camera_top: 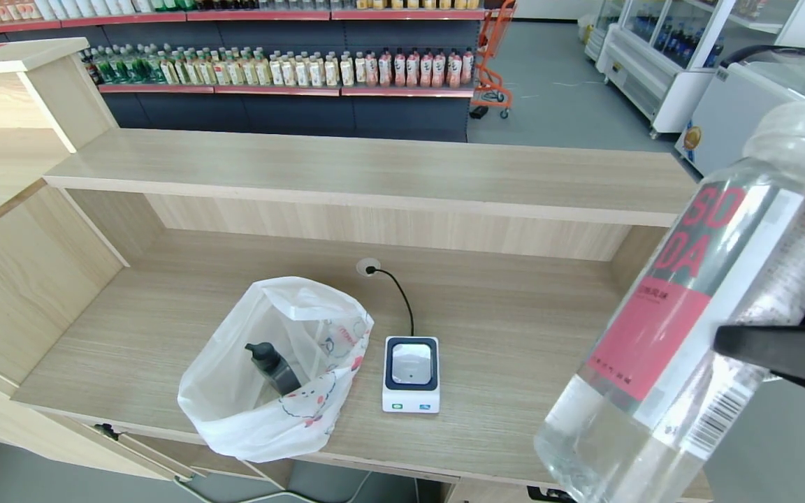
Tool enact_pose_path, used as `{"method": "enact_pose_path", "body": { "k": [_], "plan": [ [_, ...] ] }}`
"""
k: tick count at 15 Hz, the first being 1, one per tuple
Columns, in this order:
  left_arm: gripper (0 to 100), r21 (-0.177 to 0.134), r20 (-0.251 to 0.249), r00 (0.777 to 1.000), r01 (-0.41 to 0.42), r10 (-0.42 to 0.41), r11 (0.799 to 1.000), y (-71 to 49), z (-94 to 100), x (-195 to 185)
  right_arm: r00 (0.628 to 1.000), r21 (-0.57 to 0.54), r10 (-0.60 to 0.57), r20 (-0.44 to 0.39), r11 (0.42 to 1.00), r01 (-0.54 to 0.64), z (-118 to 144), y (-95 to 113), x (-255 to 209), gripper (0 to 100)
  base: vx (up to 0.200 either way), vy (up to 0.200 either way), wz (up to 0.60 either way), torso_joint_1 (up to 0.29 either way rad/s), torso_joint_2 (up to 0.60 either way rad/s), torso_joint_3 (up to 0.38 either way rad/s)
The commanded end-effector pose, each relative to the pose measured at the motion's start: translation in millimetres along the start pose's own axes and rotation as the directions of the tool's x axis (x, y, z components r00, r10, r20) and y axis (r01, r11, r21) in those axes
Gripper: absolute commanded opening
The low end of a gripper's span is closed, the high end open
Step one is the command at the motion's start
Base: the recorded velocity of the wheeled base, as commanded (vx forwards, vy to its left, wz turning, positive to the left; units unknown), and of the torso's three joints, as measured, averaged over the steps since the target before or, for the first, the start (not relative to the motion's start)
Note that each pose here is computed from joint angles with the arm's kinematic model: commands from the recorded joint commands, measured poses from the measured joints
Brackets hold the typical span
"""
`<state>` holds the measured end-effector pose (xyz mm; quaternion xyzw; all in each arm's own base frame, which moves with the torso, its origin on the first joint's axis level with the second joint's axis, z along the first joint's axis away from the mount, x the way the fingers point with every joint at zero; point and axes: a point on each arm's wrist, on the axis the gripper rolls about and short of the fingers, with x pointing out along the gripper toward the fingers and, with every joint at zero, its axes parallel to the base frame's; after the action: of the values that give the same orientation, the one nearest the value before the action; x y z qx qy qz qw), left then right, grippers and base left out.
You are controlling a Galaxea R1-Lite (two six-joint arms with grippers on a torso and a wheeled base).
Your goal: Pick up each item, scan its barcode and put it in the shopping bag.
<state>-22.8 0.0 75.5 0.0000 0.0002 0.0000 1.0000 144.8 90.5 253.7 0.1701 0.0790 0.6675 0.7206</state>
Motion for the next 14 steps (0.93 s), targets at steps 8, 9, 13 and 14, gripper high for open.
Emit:
{"method": "enact_pose_path", "body": {
  "k": [8,9,13,14],
  "plan": [
    [100,0.0,0.0,1.0,0.0,0.0,1.0,0.0,0.0,0,1.0,-0.042,-0.019,0.008,0.999,0.02,8,-12,7,0,0.0,0.0,0.0,0.0,0.0,0.0],
    [100,0.0,0.0,1.0,0.0,0.0,1.0,0.0,0.0,0,1.0,-0.047,-0.021,0.012,0.999,0.021,9,-11,7,0,0.0,0.0,0.0,0.0,0.0,0.0],
    [100,-0.002,0.0,1.0,0.0,0.0,1.0,0.0,0.0,0,0.996,-0.062,-0.074,0.039,0.995,0.077,11,-11,-6,0,0.0,0.0,0.0,0.0,0.0,0.0],
    [100,0.0,0.0,1.0,0.0,0.0,1.0,0.0,0.0,0,0.995,-0.069,-0.09,0.042,0.993,0.093,12,-14,-7,0,0.0,0.0,0.0,0.0,0.0,0.0]
  ]
}}
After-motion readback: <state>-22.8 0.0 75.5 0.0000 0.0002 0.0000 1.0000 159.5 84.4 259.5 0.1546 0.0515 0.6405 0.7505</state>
